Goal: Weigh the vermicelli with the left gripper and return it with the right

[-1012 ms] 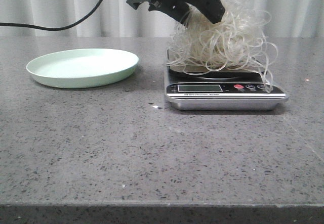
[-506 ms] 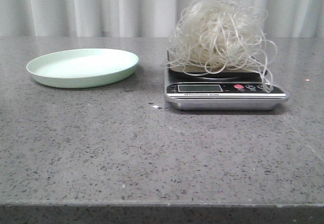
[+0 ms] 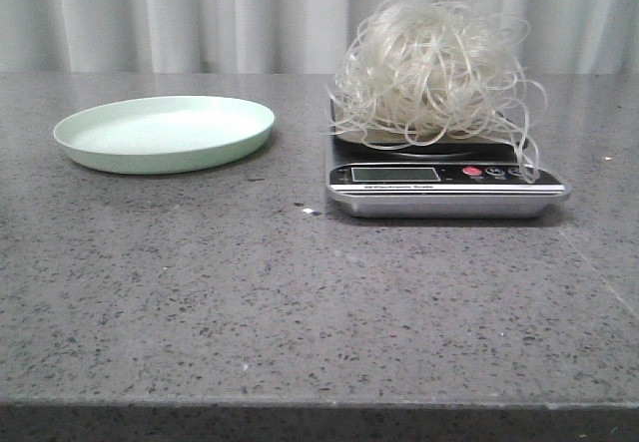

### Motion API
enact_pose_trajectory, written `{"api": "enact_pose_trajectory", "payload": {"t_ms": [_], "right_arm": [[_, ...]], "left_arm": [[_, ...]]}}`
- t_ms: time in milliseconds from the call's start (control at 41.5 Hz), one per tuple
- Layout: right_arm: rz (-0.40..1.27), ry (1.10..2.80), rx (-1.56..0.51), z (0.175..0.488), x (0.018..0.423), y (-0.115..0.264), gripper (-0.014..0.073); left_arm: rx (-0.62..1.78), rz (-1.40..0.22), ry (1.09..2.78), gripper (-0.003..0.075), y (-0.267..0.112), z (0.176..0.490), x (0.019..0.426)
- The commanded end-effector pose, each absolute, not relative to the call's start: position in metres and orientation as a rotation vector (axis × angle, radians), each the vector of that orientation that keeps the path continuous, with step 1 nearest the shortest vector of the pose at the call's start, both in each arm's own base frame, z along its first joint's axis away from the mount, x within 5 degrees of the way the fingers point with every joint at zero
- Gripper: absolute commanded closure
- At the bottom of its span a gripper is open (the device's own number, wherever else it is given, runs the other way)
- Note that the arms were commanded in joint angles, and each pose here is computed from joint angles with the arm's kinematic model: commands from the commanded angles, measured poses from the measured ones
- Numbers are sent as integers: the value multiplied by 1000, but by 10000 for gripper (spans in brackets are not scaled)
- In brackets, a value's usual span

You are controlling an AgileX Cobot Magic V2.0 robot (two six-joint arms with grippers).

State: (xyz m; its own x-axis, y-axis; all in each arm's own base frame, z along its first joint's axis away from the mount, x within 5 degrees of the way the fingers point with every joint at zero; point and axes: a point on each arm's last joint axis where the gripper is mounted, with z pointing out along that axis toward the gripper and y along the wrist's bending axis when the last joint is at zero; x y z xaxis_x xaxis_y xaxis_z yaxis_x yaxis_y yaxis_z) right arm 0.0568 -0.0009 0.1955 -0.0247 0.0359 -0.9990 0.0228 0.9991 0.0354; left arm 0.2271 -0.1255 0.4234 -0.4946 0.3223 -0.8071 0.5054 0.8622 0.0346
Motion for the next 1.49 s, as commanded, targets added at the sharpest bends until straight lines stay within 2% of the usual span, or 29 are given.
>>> {"api": "enact_pose_trajectory", "payload": {"t_ms": [0, 337, 530, 771, 940, 1157, 1325, 1470], "right_arm": [[-3, 1493, 49, 206, 55, -2, 444], [-6, 1443, 51, 211, 55, -2, 444], [-9, 1410, 52, 214, 54, -2, 444], [-7, 1360, 59, 218, 53, -3, 444], [18, 1308, 90, 225, 52, -4, 444], [54, 1240, 108, 266, 44, -3, 444], [71, 1309, 101, 313, 52, -2, 444], [160, 1377, 144, 354, 72, 0, 444]], "left_arm": [[473, -255, 1984, 431, -103, 437, 199], [423, -186, 1977, 514, -54, 373, 123], [401, -213, 1876, 584, -32, 348, 82], [378, -240, 1777, 584, -17, 325, 53], [367, -259, 1705, 584, -13, 320, 45], [364, -270, 1669, 584, -14, 323, 45], [362, -277, 1643, 584, -14, 325, 45], [362, -280, 1631, 584, -14, 326, 45]]}}
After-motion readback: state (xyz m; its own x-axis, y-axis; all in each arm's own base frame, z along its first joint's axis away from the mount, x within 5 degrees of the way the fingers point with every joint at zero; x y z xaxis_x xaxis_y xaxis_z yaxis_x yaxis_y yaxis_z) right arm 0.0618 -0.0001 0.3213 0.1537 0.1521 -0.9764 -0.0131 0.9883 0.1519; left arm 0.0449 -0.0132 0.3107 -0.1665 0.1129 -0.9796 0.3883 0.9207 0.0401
